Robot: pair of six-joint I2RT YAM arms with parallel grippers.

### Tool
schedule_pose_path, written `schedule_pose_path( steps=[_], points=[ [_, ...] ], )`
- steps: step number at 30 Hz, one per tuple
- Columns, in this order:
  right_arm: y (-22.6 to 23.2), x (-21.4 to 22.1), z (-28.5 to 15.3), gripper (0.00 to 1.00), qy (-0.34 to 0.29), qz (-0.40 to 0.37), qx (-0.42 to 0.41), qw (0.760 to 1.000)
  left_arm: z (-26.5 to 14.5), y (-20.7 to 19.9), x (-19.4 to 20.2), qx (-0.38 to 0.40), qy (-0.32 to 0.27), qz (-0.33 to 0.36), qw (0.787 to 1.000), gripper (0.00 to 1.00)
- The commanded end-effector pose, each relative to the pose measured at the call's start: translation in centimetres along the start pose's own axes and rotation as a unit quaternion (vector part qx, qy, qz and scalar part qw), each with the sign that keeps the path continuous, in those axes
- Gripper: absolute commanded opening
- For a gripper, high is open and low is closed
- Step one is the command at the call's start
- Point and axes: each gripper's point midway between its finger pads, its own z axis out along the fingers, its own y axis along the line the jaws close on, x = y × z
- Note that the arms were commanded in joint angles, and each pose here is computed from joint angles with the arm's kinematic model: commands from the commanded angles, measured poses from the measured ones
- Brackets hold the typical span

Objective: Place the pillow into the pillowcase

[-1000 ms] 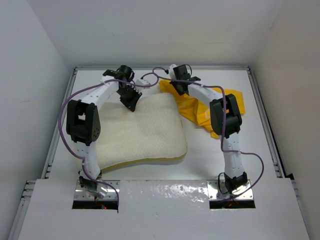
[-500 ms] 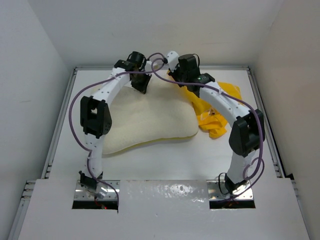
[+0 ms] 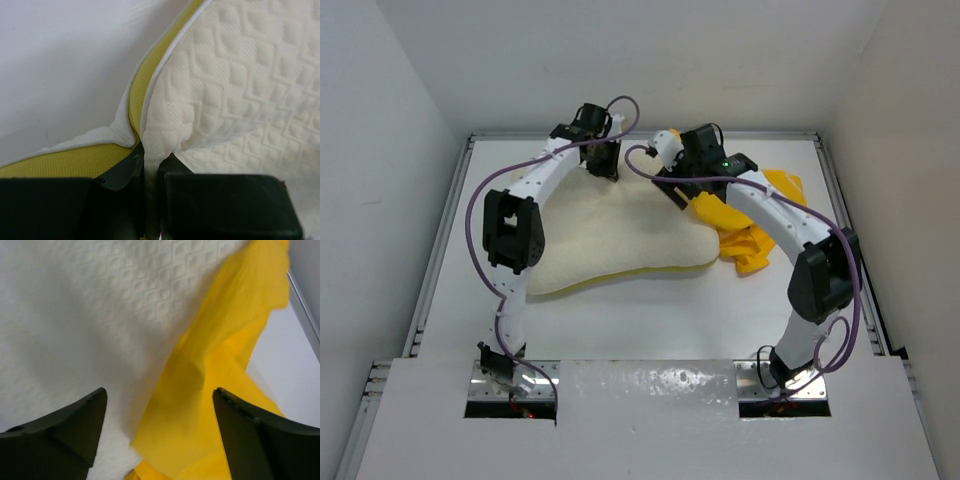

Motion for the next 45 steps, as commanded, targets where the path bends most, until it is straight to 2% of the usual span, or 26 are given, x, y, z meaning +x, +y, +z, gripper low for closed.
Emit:
schedule_pose_path(
  steps=[1, 2, 3, 5, 8, 9, 10, 11, 12, 13, 14, 15, 16, 18, 19, 20, 21, 22, 23, 30, 33, 37, 41, 42, 44, 45],
  points=[
    [0.0, -2.6, -1.2, 0.93, -0.044, -0.001, 0.002, 0.999, -0.4, 0.2, -4.7, -0.002, -0.095, -0.017, 0.995, 0.01],
    [-0.8, -2.9, -0.9, 0.99, -0.045, 0.008, 0.023, 0.999, 0.1, 0.1, -4.7, -0.001, -0.094, -0.014, 0.995, 0.07],
    [-1.5, -3.7, -1.1, 0.99, -0.055, 0.022, 0.037, 0.998, 0.3, 0.2, -4.7, -0.002, -0.094, -0.010, 0.996, 0.20],
    [-3.7, -6.5, -2.8, 0.99, -0.098, 0.072, 0.075, 0.990, 0.3, 0.7, -5.1, -0.012, -0.099, -0.005, 0.995, 0.33],
    [-7.9, -8.2, -6.9, 0.99, -0.159, 0.156, 0.156, 0.962, -2.3, 1.5, -7.7, -0.045, -0.138, 0.034, 0.989, 0.62],
    [-7.9, -7.0, -7.0, 0.98, -0.158, 0.198, 0.154, 0.955, -3.4, 1.4, -8.7, -0.049, -0.153, 0.046, 0.986, 0.66],
    [-9.5, -6.0, -9.1, 0.91, -0.173, 0.239, 0.167, 0.941, -4.8, 1.2, -10.1, -0.052, -0.174, 0.068, 0.981, 0.73],
    [-9.7, -5.0, -9.5, 0.78, -0.173, 0.262, 0.167, 0.935, -5.8, 1.0, -11.0, -0.053, -0.188, 0.079, 0.978, 0.77],
    [-9.0, -2.2, -8.7, 0.34, -0.150, 0.299, 0.161, 0.928, -7.8, 0.5, -12.2, -0.051, -0.211, 0.093, 0.972, 0.83],
    [-8.8, -0.6, -8.9, 0.14, -0.139, 0.314, 0.165, 0.925, -8.7, 0.2, -12.7, -0.051, -0.221, 0.106, 0.968, 0.85],
    [-8.4, 2.8, -9.0, 0.00, -0.112, 0.333, 0.175, 0.920, -10.4, -0.5, -13.4, -0.048, -0.236, 0.134, 0.961, 0.86],
    [-8.0, 4.3, -9.0, 0.00, -0.099, 0.343, 0.178, 0.917, -11.1, -0.8, -13.3, -0.043, -0.234, 0.151, 0.959, 0.86],
    [-7.7, 6.0, -8.9, 0.07, -0.083, 0.358, 0.184, 0.912, -11.7, -1.4, -13.2, -0.032, -0.232, 0.173, 0.957, 0.86],
    [-5.9, 9.8, -8.2, 0.41, -0.047, 0.400, 0.191, 0.895, -12.4, -4.1, -10.6, 0.016, -0.187, 0.271, 0.944, 0.83],
    [-5.5, 11.1, -8.0, 0.61, -0.036, 0.416, 0.196, 0.887, -12.0, -5.9, -9.3, 0.022, -0.165, 0.333, 0.928, 0.80],
    [-5.1, 12.1, -7.8, 0.67, -0.027, 0.426, 0.201, 0.882, -11.6, -6.8, -7.7, 0.028, -0.137, 0.360, 0.922, 0.79],
    [-4.4, 13.4, -7.2, 0.70, -0.017, 0.446, 0.205, 0.871, -10.6, -7.3, -4.1, 0.042, -0.075, 0.380, 0.921, 0.78],
    [-4.4, 14.2, -7.2, 0.72, -0.014, 0.456, 0.212, 0.864, -9.8, -9.0, -2.2, 0.051, -0.046, 0.412, 0.909, 0.77],
    [-4.1, 15.0, -6.8, 0.73, -0.010, 0.468, 0.214, 0.857, -8.8, -9.3, 0.7, 0.061, -0.004, 0.417, 0.907, 0.77],
    [-4.0, 20.9, -5.3, 0.78, 0.034, 0.501, 0.223, 0.836, -6.2, -15.4, 9.0, 0.099, 0.064, 0.494, 0.862, 0.82],
    [-3.6, 22.3, -3.9, 0.78, 0.042, 0.504, 0.214, 0.836, -4.2, -16.1, 10.2, 0.096, 0.057, 0.483, 0.869, 0.84],
    [-2.2, 21.8, -1.6, 0.77, 0.010, 0.503, 0.168, 0.848, -1.3, -16.3, 11.2, 0.065, 0.044, 0.475, 0.876, 0.84],
    [-0.3, 22.5, -0.3, 0.77, 0.013, 0.519, 0.135, 0.844, 0.4, -15.6, 11.8, 0.041, 0.036, 0.463, 0.885, 0.82],
    [0.0, 22.7, 0.0, 0.74, 0.016, 0.526, 0.132, 0.840, 0.7, -15.0, 11.7, 0.021, 0.034, 0.458, 0.888, 0.81],
    [0.8, 23.7, 0.7, 0.61, 0.032, 0.540, 0.128, 0.831, 1.3, -13.7, 11.7, -0.018, 0.029, 0.445, 0.895, 0.64],
    [1.2, 24.0, 0.8, 0.43, 0.038, 0.545, 0.127, 0.828, 1.4, -13.1, 11.5, -0.035, 0.027, 0.437, 0.898, 0.44]
  ],
)
